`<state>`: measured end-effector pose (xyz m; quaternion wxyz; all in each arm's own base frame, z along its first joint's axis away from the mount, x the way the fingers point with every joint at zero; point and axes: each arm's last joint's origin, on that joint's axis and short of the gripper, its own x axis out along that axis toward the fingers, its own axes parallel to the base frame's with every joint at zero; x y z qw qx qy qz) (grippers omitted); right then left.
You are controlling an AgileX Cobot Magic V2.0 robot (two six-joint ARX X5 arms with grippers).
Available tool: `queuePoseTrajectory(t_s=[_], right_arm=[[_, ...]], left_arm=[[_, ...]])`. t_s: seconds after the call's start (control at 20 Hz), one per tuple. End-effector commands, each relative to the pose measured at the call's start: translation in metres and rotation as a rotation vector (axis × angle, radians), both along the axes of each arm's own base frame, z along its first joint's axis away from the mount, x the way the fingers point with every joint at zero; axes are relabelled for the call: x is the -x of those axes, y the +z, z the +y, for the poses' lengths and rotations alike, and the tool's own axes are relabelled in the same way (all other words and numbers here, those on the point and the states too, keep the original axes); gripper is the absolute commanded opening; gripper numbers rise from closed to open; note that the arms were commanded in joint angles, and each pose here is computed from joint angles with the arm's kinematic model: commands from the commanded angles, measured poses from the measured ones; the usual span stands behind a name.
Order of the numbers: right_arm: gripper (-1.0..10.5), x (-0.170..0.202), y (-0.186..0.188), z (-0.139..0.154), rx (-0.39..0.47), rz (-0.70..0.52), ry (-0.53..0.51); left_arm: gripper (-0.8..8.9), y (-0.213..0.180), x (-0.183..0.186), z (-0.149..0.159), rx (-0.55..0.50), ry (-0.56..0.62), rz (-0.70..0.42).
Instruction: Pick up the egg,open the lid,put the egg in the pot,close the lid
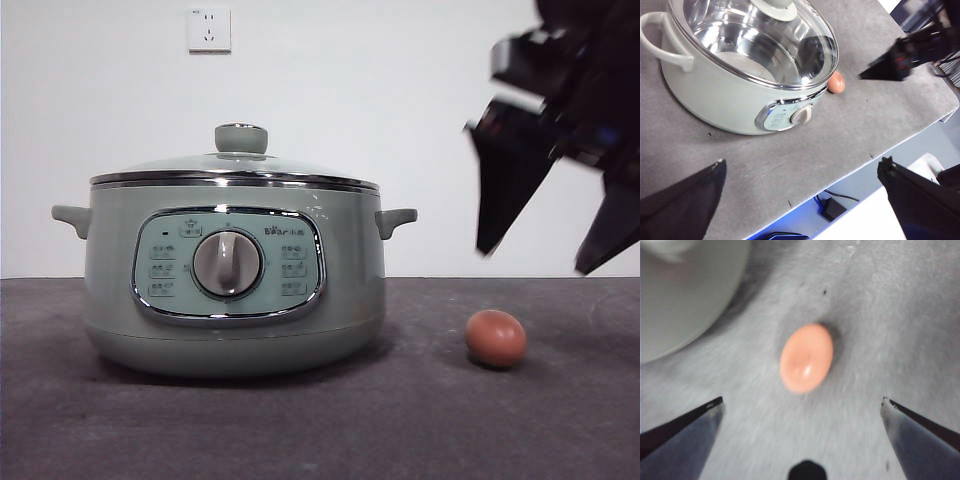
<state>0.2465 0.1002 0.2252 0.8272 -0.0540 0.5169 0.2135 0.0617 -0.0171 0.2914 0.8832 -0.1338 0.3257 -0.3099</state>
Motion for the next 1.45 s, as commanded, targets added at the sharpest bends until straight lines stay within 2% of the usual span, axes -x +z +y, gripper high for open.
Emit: queuePoseTrajectory(t_s=[0.05,0.5,0.75,0.9,1.2,1.45], right_arm=[[5.6,-0.01,-0.015,0.01,0.031,0.003,-0.017],[5.2,-0.032,-0.054,0.022,0.042,0.04,-0.027],[1.7,-0.033,-0.056,0.022,0.037,0.042,-0.028],[0.1,-0.033,-0.056,0.022,0.033,0.048,-0.024],[-0.1,-0.032,-0.053,0.022,0.031,0.041,-0.025],[-0.1,-0.015,-0.016,0.014,0.004,-0.033,-0.023]], left_arm=[[6.35,0.001,0.0,0.0,0.004,0.0,-0.005],[6.35,0.001,0.0,0.0,0.002,0.002,-0.005],[6.35,0.001,0.0,0.0,0.001,0.003,-0.006],[6.35,0.001,0.0,0.0,0.001,0.003,-0.006],[6.35,0.002,-0.003,0.0,-0.006,0.012,-0.025],[6.35,0.008,-0.023,0.001,-0.016,0.03,-0.051]])
